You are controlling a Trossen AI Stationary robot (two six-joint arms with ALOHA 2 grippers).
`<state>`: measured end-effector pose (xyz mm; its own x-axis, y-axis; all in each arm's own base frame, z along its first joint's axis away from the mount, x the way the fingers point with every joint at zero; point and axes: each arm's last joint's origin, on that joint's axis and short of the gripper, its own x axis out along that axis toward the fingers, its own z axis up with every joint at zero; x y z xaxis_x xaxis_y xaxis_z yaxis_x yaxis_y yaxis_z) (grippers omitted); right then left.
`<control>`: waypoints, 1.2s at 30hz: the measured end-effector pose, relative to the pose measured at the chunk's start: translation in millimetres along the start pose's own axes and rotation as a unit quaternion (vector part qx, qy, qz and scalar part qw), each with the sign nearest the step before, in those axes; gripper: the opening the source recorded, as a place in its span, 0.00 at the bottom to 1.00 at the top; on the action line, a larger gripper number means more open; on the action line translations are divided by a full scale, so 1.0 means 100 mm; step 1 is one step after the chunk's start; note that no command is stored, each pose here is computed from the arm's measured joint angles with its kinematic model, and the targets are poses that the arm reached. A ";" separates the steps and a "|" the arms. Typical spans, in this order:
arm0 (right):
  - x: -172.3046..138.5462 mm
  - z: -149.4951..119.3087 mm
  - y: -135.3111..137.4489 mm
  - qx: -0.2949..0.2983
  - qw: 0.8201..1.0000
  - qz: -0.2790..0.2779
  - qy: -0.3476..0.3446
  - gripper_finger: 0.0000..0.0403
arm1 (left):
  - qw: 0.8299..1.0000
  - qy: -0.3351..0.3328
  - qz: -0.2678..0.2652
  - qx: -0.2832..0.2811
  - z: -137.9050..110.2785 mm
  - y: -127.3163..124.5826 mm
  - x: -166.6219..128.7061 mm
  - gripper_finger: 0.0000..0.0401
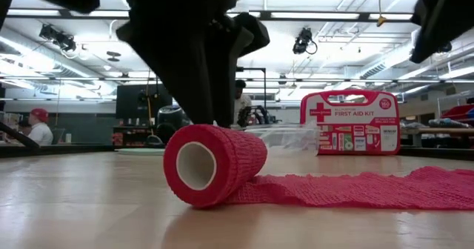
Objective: Roll bandage
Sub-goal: Roll the red bandage
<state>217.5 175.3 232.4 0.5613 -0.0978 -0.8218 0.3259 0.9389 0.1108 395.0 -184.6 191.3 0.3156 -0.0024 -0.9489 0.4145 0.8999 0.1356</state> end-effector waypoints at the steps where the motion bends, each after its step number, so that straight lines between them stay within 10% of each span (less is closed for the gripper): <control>1: 0.00 -0.03 0.00 0.001 1.000 0.001 0.005 0.48 | 1.000 -0.003 -0.003 -0.001 -0.01 -0.01 0.03 0.32; 36: 0.18 -0.39 -0.03 0.054 0.998 0.025 0.013 0.48 | 0.987 -0.156 0.040 -0.023 0.35 0.10 0.25 0.32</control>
<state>196.9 184.0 195.3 0.5594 -0.0420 -0.8278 0.3795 0.9008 0.2108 437.0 -191.4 179.2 0.5966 -0.0583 -0.8004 0.3400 0.9218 0.1863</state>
